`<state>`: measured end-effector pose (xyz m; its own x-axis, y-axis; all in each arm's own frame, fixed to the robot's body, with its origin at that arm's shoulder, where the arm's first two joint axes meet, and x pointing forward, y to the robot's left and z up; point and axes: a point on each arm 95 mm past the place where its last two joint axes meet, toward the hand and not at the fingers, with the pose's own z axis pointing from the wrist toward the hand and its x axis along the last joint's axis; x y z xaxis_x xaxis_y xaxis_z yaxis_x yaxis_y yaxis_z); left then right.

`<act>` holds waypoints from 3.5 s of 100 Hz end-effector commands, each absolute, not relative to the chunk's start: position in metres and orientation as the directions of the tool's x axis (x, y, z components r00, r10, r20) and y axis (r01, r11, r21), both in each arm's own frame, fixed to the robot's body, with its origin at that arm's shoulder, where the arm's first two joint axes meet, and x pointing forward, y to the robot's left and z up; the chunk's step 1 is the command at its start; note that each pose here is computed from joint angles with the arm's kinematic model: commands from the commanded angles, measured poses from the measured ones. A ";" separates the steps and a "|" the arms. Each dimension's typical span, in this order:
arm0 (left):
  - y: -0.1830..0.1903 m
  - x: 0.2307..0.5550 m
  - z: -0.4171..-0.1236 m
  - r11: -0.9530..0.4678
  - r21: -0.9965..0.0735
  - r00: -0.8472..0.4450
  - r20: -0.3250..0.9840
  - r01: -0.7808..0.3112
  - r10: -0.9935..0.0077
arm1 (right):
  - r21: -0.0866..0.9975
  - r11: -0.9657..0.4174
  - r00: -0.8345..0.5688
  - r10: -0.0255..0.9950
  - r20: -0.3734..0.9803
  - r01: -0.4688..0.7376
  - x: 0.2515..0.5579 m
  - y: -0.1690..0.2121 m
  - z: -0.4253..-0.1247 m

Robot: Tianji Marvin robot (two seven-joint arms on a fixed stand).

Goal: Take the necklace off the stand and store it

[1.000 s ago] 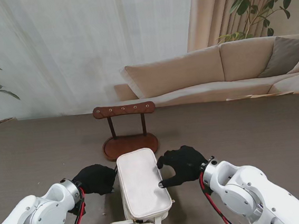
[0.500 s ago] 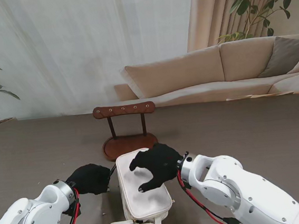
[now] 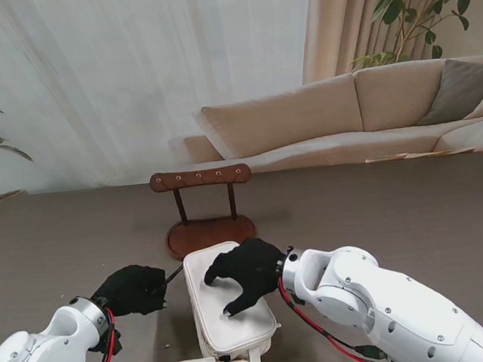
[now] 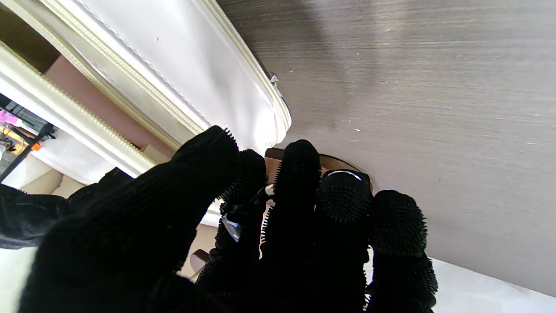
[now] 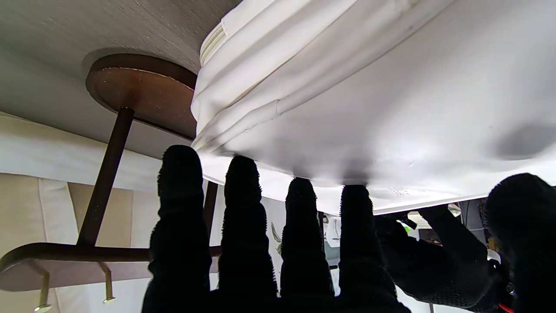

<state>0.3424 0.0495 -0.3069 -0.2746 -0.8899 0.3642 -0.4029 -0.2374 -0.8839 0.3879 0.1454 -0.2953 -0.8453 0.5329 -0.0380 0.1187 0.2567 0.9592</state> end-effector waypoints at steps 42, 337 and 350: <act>0.069 0.323 -0.307 -0.253 -0.887 -0.205 0.350 -0.386 -0.914 | 0.927 0.328 -0.840 0.542 -0.028 0.181 0.385 0.135 -0.324; -0.037 0.235 -0.275 -0.133 -0.860 -0.364 0.343 -0.493 -0.866 | 0.915 0.316 -0.796 0.606 0.010 0.252 0.387 0.162 -0.322; -0.043 0.230 -0.275 -0.140 -0.867 -0.369 0.343 -0.479 -0.863 | 0.913 0.323 -0.789 0.614 -0.003 0.248 0.388 0.160 -0.321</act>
